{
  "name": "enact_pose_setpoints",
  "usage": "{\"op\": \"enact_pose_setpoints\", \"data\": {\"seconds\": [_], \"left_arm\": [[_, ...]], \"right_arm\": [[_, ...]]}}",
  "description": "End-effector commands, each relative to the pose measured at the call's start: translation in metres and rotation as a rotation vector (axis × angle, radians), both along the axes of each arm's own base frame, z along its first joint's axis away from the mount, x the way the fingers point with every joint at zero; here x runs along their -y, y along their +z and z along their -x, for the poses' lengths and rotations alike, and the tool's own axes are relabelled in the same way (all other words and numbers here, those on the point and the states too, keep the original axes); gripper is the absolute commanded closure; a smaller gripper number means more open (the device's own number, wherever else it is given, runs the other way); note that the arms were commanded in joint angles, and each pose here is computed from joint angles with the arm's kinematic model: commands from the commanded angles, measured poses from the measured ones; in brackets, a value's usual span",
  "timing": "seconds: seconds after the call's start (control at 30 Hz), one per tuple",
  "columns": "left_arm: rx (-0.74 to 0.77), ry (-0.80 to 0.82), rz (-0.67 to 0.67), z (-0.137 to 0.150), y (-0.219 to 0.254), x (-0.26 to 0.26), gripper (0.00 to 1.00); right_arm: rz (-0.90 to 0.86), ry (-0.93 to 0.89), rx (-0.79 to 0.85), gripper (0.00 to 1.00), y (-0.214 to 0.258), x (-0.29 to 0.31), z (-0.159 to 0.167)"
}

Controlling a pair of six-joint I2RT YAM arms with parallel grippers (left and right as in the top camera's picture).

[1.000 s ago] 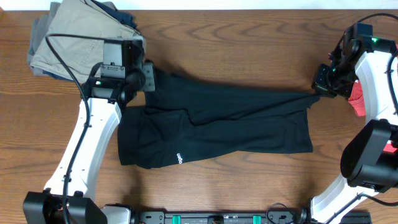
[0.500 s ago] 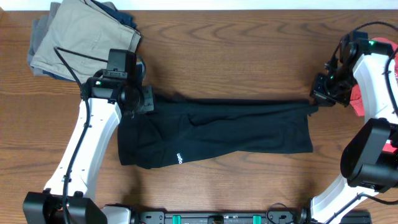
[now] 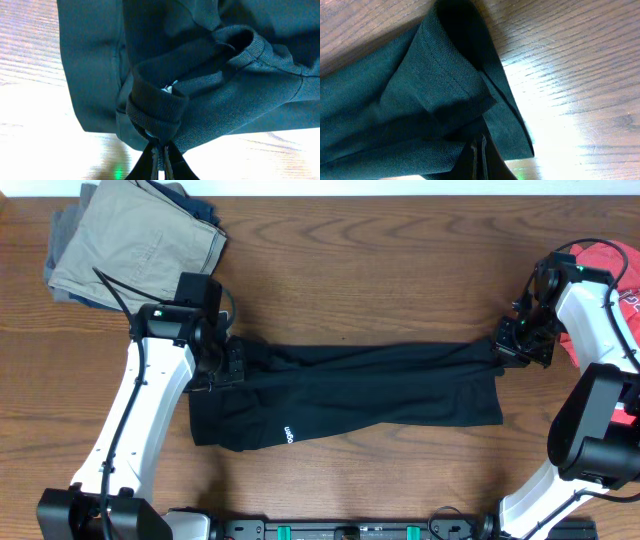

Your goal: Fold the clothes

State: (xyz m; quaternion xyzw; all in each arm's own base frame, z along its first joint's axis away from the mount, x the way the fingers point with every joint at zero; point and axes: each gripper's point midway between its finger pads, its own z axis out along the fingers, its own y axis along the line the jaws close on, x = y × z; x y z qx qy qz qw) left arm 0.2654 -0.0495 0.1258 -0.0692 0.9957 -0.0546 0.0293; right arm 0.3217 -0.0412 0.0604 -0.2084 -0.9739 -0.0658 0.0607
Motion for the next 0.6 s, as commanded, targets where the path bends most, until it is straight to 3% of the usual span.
{"op": "enact_pose_setpoints", "data": {"seconds": [0.0, 0.57], "left_arm": [[-0.028, 0.011, -0.008, 0.009, -0.006, -0.002, 0.94], [-0.215, 0.010, -0.032, 0.059, -0.046, -0.008, 0.93]], "right_arm": [[0.022, 0.010, 0.020, 0.99, 0.006, 0.001, 0.000], [0.059, -0.015, 0.044, 0.99, 0.004, 0.008, -0.007]]}}
